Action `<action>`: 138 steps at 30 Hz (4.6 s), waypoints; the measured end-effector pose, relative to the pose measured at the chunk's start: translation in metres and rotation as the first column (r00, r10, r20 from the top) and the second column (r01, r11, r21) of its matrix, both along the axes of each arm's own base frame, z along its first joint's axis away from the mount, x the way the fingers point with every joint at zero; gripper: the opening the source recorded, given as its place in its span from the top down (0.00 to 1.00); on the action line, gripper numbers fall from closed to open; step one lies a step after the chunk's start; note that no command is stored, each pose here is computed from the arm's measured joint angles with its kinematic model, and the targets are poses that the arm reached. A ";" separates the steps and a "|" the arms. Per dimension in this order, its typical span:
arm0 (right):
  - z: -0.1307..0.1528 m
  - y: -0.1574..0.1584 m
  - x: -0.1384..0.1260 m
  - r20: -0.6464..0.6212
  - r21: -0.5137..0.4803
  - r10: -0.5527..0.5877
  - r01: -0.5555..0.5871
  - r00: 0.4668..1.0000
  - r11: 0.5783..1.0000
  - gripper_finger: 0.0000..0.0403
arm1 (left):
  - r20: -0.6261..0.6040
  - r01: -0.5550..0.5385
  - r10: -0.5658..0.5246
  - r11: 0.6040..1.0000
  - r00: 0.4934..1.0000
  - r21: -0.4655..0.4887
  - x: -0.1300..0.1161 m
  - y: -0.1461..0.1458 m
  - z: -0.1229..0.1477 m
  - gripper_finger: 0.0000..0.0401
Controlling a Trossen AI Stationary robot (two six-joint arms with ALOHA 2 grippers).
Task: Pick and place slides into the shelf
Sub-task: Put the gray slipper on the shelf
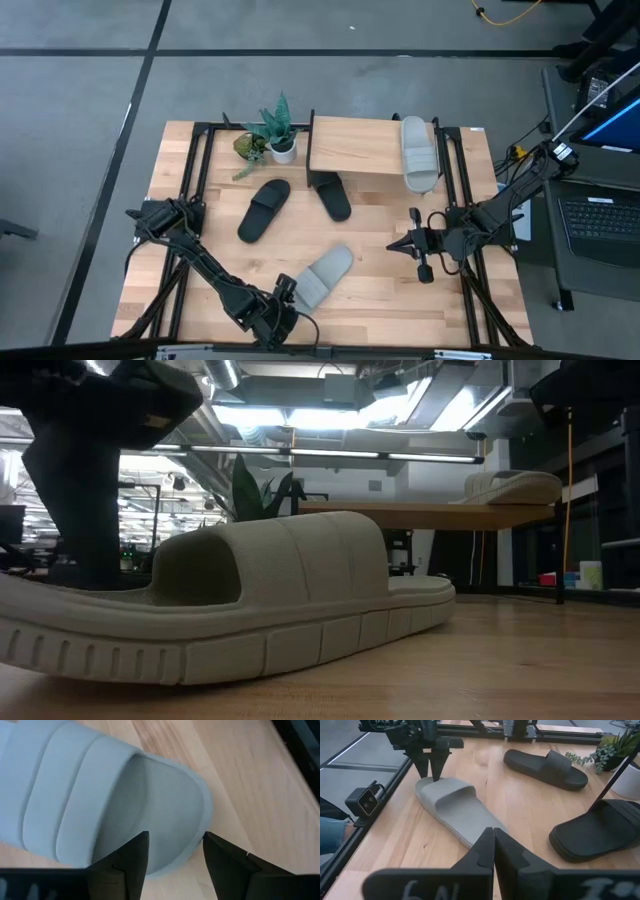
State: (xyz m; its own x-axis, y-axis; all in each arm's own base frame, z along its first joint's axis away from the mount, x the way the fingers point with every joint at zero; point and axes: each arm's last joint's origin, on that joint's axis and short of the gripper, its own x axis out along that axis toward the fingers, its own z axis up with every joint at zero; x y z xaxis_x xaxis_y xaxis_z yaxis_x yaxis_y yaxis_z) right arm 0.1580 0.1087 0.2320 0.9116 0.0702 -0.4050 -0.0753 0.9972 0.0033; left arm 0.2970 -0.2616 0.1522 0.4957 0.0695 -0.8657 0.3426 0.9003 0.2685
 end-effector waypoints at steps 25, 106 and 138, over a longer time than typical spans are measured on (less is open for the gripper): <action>0.000 0.000 0.000 0.002 -0.024 0.010 -0.010 1.000 1.000 0.99 | 0.002 -0.010 0.010 1.000 1.000 -0.028 0.007 -0.001 -0.011 0.73; 0.016 -0.048 -0.079 -0.018 -0.045 -0.005 0.004 1.000 0.999 0.99 | 0.457 -0.381 0.221 0.877 0.862 0.293 0.153 0.194 0.185 0.97; 0.014 -0.044 -0.076 -0.020 -0.024 -0.011 0.010 1.000 1.000 0.99 | 0.421 -0.427 0.315 0.881 0.851 0.204 0.173 0.241 0.161 0.98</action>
